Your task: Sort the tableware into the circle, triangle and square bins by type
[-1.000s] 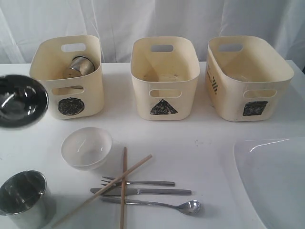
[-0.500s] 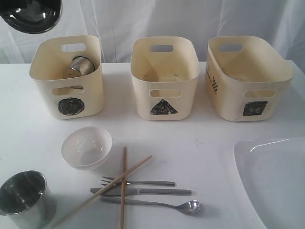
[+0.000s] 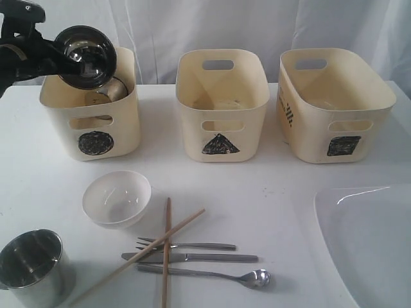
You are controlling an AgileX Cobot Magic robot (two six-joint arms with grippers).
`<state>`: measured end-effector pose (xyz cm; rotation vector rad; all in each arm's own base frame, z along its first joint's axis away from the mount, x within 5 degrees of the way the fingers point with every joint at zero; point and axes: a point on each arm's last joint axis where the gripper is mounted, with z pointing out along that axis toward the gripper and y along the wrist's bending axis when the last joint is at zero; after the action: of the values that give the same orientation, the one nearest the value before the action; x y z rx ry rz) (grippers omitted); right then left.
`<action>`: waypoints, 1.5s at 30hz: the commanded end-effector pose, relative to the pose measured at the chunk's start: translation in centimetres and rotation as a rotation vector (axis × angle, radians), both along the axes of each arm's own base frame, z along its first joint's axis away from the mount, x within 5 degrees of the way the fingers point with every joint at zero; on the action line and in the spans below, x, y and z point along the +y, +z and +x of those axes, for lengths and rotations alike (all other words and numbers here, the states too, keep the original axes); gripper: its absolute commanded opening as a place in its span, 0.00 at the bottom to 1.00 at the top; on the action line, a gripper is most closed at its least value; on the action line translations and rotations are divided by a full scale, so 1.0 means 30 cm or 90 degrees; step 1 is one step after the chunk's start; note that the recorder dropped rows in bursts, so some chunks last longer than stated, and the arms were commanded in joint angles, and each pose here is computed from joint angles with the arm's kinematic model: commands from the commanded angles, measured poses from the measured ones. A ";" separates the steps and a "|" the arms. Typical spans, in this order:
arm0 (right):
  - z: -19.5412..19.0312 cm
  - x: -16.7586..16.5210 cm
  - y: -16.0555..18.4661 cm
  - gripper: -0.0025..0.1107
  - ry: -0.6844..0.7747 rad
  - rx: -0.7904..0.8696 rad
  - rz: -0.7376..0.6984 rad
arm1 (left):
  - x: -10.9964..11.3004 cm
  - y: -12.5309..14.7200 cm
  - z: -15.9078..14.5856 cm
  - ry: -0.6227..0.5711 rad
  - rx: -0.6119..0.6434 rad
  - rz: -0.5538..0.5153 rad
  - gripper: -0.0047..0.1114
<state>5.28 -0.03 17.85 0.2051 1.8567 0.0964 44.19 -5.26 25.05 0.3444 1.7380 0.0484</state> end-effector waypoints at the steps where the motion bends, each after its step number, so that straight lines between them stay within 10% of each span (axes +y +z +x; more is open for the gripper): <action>1: 0.001 0.000 0.005 0.02 0.000 -0.010 -0.002 | 0.001 0.027 0.003 -0.013 -0.031 0.037 0.18; 9: 0.001 0.000 0.005 0.02 0.000 -0.010 -0.002 | 0.000 0.036 0.003 -0.013 -0.045 0.030 0.57; 20: 0.001 0.000 0.005 0.02 0.000 -0.010 -0.002 | 0.016 0.285 -0.108 -0.003 -0.119 0.024 0.62; 24: 0.001 0.000 0.005 0.02 -0.004 -0.011 0.010 | 0.047 0.385 -0.233 0.032 -0.004 0.043 0.50; 29: 0.001 0.000 0.005 0.02 -0.004 -0.011 0.010 | 0.097 0.373 -0.432 0.102 0.326 0.053 0.04; 37: 0.001 0.000 0.005 0.02 -0.004 -0.011 0.010 | 0.063 0.216 -0.572 0.028 0.599 0.025 0.04; 45: 0.001 0.000 0.005 0.02 -0.004 -0.011 0.010 | 0.006 0.126 -0.719 -0.323 0.699 0.160 0.04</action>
<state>5.28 -0.03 17.85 0.2214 1.8551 0.1084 24.40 -4.76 28.44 0.8404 2.7331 -0.2810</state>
